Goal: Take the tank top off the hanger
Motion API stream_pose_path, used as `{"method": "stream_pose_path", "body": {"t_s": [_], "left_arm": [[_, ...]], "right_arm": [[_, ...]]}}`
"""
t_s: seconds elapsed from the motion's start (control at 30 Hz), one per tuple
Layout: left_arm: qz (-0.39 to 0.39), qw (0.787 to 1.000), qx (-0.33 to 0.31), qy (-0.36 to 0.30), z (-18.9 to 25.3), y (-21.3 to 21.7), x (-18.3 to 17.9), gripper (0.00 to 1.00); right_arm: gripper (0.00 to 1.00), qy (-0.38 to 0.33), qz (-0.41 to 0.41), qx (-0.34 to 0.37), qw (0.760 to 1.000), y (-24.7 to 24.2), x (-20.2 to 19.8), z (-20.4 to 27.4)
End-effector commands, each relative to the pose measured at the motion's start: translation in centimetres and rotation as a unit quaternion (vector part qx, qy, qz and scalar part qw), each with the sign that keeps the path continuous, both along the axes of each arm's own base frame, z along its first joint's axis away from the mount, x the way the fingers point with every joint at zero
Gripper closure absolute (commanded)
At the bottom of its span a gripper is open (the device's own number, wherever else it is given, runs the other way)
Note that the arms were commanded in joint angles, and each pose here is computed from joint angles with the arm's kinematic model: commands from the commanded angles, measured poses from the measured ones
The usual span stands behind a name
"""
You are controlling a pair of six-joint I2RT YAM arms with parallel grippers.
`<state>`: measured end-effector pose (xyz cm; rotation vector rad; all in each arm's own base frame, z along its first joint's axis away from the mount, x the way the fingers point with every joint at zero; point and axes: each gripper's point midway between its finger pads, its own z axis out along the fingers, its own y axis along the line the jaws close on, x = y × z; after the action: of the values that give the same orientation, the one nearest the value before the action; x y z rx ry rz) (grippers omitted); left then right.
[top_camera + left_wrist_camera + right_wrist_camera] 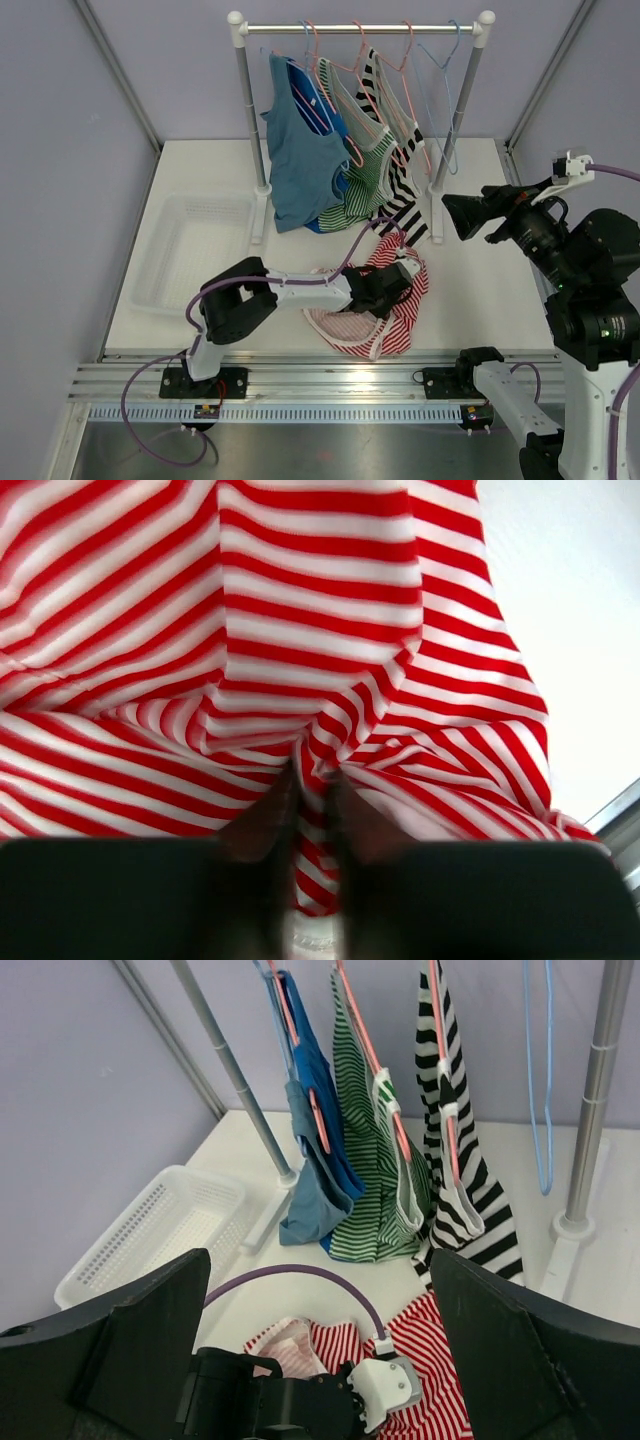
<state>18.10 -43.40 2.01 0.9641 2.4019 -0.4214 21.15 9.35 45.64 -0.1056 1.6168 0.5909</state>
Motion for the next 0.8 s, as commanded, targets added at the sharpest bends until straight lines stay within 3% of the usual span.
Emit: {"method": "stream_pose_path", "body": {"t_s": [0.0,0.13,0.27,0.43,0.77], "left_arm": [[0.003,1.000,0.011,0.015,-1.2,0.4,-1.5,0.98],[0.033,0.999,-0.016,-0.016,2.9,1.5,-0.8,1.00],[0.106,0.987,-0.044,-0.110,10.4,4.8,2.0,1.00],[0.192,0.956,-0.088,-0.204,19.4,10.8,3.9,1.00],[0.304,0.897,-0.099,-0.304,30.1,22.9,4.1,1.00]], "right_arm": [[0.01,-0.056,0.031,0.012,0.998,0.9,-1.4,2.8],[0.00,-0.066,0.028,0.013,0.997,0.8,-1.6,3.1],[0.01,-0.062,0.029,0.013,0.998,0.8,-1.4,2.9],[0.01,-0.065,0.028,0.015,0.997,0.8,-1.2,3.0],[0.01,-0.074,0.018,0.020,0.997,0.5,-0.9,4.0]]}}
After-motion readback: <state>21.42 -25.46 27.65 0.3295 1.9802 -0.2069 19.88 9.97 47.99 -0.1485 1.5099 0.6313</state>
